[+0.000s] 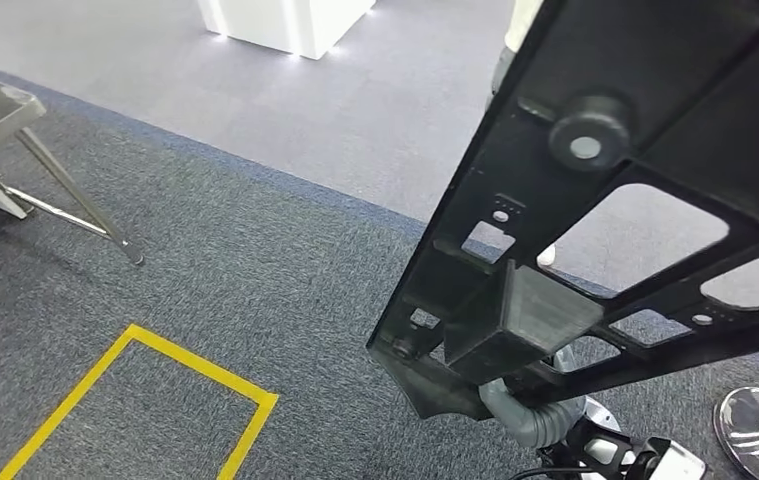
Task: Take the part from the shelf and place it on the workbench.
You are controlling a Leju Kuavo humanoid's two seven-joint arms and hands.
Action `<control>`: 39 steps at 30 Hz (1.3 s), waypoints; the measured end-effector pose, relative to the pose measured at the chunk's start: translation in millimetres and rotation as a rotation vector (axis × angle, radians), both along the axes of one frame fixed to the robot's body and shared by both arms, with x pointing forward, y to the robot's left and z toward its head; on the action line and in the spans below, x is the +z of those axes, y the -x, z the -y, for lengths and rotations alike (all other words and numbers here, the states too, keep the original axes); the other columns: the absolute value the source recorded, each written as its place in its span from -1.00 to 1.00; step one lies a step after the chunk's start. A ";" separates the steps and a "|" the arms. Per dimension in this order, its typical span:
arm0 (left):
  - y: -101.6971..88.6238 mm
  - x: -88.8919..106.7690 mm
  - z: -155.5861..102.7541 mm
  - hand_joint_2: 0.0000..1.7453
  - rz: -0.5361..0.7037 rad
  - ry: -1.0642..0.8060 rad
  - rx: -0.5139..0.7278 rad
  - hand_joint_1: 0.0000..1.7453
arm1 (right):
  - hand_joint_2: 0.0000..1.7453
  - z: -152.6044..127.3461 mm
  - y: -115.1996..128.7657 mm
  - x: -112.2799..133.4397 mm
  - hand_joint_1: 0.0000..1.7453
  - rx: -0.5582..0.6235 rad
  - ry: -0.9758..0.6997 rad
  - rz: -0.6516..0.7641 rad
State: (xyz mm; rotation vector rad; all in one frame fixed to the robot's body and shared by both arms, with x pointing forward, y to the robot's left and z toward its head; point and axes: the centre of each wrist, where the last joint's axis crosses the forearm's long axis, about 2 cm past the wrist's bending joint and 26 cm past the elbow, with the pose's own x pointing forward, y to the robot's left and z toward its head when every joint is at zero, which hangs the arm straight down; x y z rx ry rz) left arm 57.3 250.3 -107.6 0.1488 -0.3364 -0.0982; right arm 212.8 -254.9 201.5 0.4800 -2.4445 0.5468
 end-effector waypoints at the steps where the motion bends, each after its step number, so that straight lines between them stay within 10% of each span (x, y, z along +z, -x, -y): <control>1: 0.2 0.0 -0.3 -1.00 0.000 -0.001 -0.001 -1.00 | 1.00 0.1 0.1 -0.1 1.00 0.000 -0.002 0.001; 39: -5.0 0.6 -0.9 -1.00 0.006 -0.004 -0.022 -1.00 | 1.00 2.3 6.2 -4.9 1.00 -0.015 -0.023 -0.011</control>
